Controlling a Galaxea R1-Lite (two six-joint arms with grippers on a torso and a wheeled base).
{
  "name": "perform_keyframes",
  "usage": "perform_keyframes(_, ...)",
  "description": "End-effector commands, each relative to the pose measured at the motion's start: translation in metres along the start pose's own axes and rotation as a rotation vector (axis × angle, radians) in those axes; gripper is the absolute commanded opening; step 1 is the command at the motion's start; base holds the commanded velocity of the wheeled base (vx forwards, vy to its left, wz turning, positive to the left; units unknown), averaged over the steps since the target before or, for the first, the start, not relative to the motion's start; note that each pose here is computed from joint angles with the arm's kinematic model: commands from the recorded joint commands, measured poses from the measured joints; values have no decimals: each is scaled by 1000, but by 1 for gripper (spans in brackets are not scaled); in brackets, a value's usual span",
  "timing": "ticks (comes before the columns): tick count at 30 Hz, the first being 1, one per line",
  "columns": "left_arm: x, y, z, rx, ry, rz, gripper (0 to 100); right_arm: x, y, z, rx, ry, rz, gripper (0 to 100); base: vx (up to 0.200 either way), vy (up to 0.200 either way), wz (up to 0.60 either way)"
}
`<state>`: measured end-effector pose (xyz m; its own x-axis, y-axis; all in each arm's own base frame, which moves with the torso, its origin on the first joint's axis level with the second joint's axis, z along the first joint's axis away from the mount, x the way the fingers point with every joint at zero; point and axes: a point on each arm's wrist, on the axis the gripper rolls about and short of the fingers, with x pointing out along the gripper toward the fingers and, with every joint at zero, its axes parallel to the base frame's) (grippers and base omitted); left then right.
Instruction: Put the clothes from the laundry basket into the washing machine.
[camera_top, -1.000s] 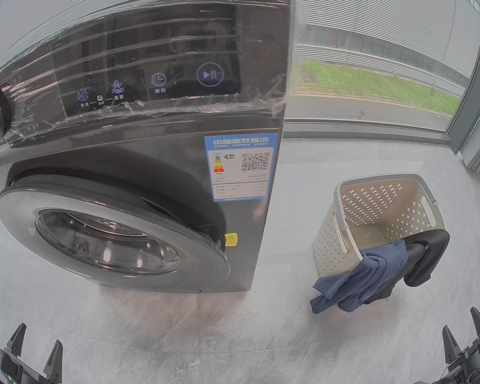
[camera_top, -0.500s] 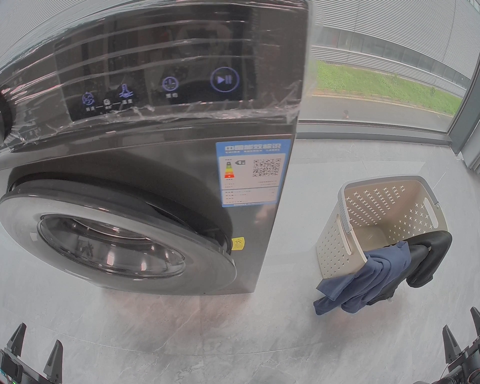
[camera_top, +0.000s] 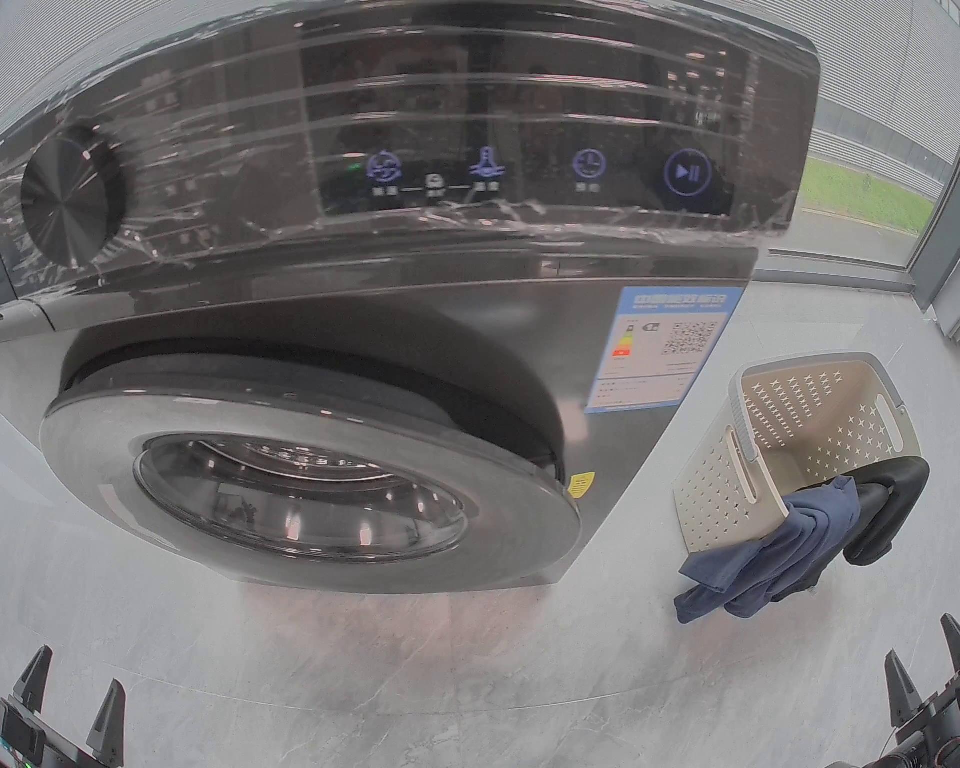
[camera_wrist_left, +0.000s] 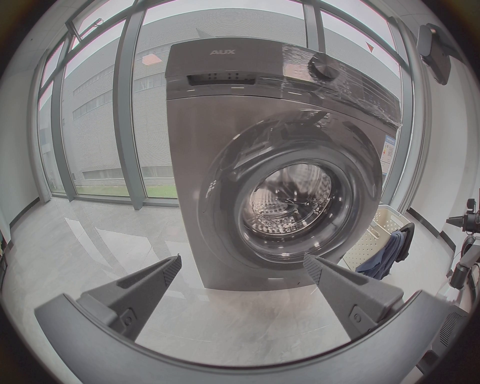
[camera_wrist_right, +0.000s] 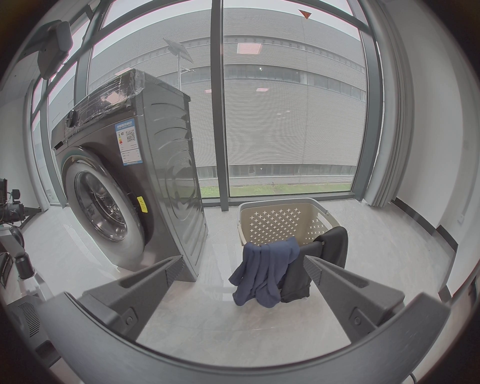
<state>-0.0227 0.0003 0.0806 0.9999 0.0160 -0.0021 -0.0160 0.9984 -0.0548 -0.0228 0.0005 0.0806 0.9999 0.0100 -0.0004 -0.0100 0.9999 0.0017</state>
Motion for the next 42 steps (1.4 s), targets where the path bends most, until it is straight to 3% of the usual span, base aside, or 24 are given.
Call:
perform_keyframes(1, 0, 0, -5, 0, 2, 1, 100, 0, 0, -5, 0, 0, 1, 100, 0, 0, 0)
perform_keyframes(12, 0, 0, -4, 0, 1, 1, 100, 0, 0, -5, 0, 1, 1, 100, 0, 0, 0)
perform_keyframes(30, 0, 0, -5, -2, 2, 1, 100, 0, 0, -5, 0, 1, 1, 100, 0, 200, 0)
perform_keyframes(42, 0, 0, -5, -2, 2, 1, 100, 0, 0, -5, 0, 1, 1, 100, -50, 0, 0)
